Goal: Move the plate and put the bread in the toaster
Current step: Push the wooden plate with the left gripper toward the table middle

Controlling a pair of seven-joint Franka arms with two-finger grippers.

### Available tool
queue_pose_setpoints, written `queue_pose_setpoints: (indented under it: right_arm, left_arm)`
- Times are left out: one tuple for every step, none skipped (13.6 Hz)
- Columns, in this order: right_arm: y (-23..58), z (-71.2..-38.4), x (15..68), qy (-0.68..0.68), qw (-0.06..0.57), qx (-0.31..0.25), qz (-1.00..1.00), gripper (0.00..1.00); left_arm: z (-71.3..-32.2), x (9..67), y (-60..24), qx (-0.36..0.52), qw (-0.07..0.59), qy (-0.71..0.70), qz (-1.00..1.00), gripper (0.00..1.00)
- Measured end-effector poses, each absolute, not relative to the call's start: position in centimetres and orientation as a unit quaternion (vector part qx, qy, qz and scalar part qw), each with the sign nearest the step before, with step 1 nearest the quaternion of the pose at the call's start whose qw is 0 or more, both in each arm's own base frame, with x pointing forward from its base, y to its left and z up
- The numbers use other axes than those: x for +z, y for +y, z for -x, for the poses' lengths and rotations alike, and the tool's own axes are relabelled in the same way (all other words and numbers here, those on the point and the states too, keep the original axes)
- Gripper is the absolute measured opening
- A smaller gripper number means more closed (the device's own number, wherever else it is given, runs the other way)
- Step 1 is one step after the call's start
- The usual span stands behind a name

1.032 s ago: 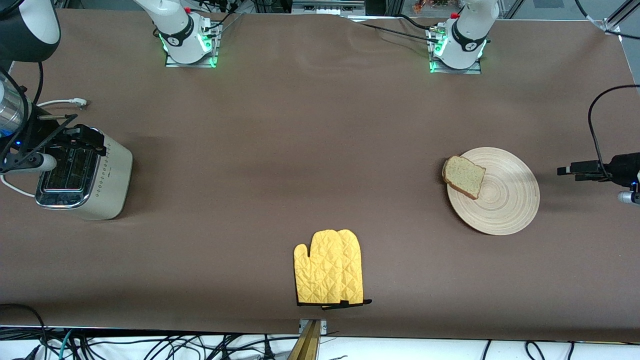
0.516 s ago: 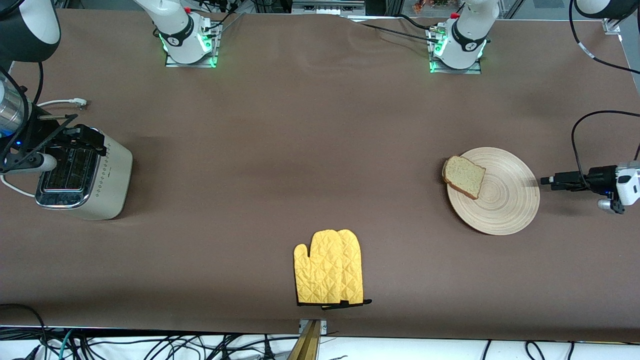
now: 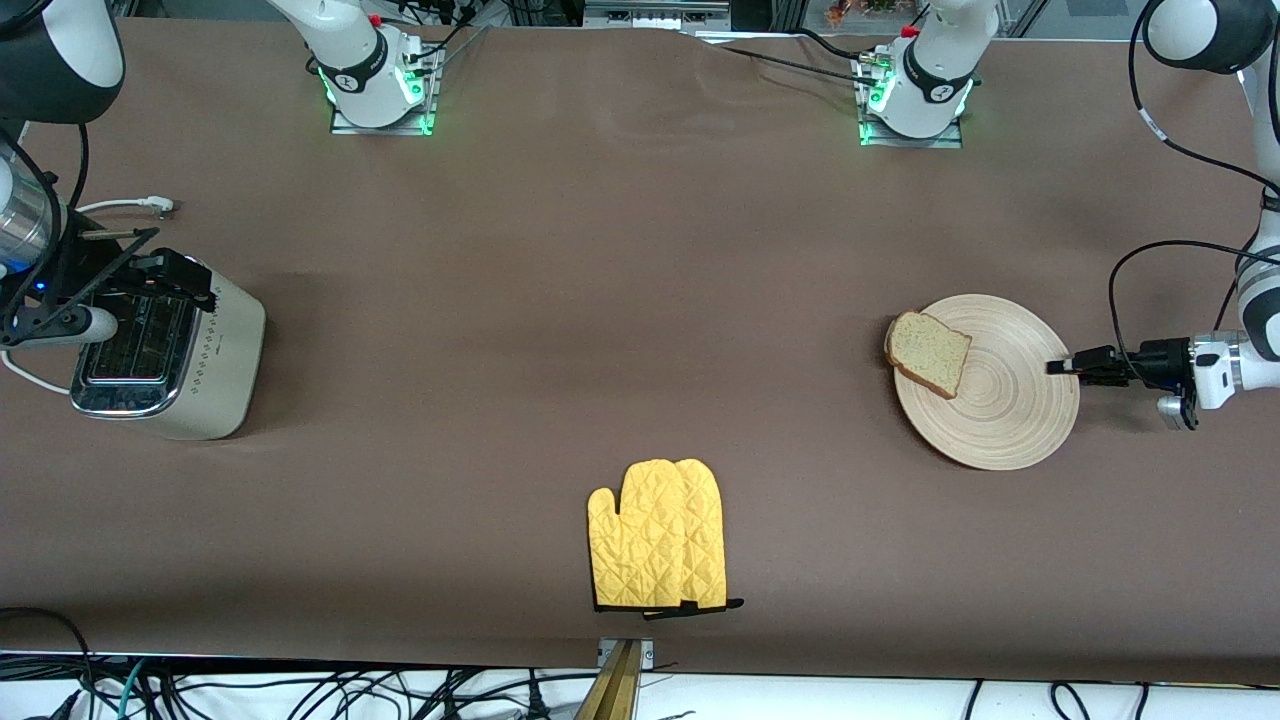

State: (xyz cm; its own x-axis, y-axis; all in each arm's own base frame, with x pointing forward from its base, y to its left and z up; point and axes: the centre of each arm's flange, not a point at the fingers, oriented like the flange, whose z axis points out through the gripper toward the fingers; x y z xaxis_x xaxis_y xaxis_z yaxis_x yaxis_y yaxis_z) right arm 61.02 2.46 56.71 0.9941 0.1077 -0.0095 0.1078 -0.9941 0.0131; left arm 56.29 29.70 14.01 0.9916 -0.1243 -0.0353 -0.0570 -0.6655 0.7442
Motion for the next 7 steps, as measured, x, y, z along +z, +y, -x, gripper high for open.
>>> queue_pose_setpoints:
  right_arm:
    - [2.5, -61.0, 56.7, 0.054, 0.007, -0.004, -0.998, 1.0]
    - [2.5, -61.0, 56.7, 0.055, 0.007, -0.004, -0.998, 1.0]
    - [2.5, -61.0, 56.7, 0.055, 0.007, -0.004, -0.998, 1.0]
    - [2.5, -61.0, 56.7, 0.055, 0.007, -0.004, -0.998, 1.0]
    - [2.5, -61.0, 56.7, 0.055, 0.007, -0.004, -0.998, 1.0]
    - [2.5, -61.0, 56.7, 0.055, 0.007, -0.004, -0.998, 1.0]
    - [2.5, -61.0, 56.7, 0.055, 0.007, -0.004, -0.998, 1.0]
  left_arm:
    - [-56.4, 14.5, 29.6, -0.038, 0.42, -0.047, -0.905, 0.15]
    - [-56.6, 14.7, 29.4, -0.035, 0.433, -0.043, -0.9, 0.13]
    - [-56.6, 14.9, 28.9, -0.038, 0.446, -0.035, -0.894, 0.13]
    - [-56.8, 15.0, 28.2, -0.047, 0.46, -0.024, -0.886, 0.13]
    - [-57.0, 15.2, 27.0, -0.063, 0.477, -0.011, -0.877, 0.12]
    - [-57.6, 15.6, 25.2, -0.077, 0.499, -0.001, -0.863, 0.12]
    - [-58.5, 16.2, 22.8, -0.089, 0.52, 0.0, -0.85, 0.12]
